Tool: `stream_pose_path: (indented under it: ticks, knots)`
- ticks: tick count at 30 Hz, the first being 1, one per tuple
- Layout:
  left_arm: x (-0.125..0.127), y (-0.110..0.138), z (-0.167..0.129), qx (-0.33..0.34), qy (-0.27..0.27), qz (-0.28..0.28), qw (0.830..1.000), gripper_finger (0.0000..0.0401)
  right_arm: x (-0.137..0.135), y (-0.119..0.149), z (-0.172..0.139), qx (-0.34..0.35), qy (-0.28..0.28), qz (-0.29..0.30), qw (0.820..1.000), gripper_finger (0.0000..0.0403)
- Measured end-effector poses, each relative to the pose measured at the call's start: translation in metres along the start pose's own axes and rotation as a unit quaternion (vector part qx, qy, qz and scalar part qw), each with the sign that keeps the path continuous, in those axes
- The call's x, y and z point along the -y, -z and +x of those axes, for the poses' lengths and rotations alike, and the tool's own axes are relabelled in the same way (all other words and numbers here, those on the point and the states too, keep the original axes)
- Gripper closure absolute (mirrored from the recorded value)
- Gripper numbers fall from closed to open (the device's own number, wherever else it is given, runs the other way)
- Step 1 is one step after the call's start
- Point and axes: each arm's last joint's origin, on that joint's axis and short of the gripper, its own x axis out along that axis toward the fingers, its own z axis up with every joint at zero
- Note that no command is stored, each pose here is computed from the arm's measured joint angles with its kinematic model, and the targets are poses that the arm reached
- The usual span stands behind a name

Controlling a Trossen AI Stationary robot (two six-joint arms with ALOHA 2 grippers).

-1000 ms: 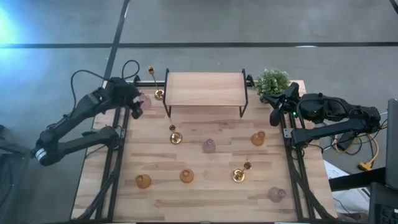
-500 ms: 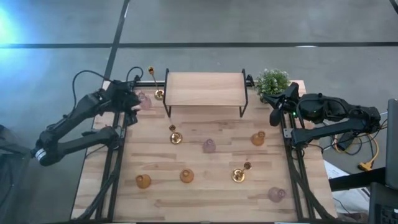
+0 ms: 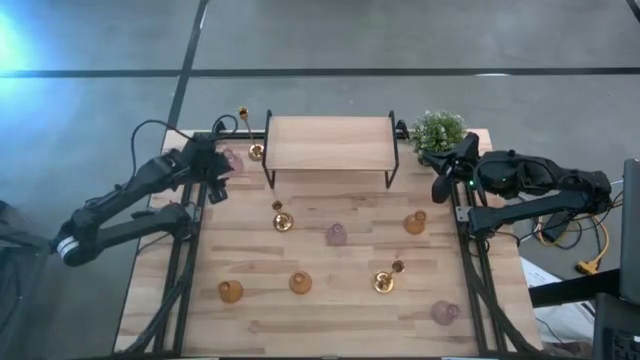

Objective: Pick & Place candle stick holders
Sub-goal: Put the top purple glass candle holder on the shelf

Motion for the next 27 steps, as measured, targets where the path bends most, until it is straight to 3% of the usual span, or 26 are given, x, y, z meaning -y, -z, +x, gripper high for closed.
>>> stream_pose_path:
  ticks: [6,27]
  knots:
    - [0.000,0.000,0.016,0.019,-0.049,-0.016,0.998,0.0208,-0.002,0.000,0.004,-0.003,0.015,-0.006,1.000,0.0394]
    - [-0.001,-0.006,0.052,-0.025,-0.089,-0.017,0.996,0.0208,-0.006,0.001,0.010,-0.012,0.021,-0.016,1.000,0.0394]
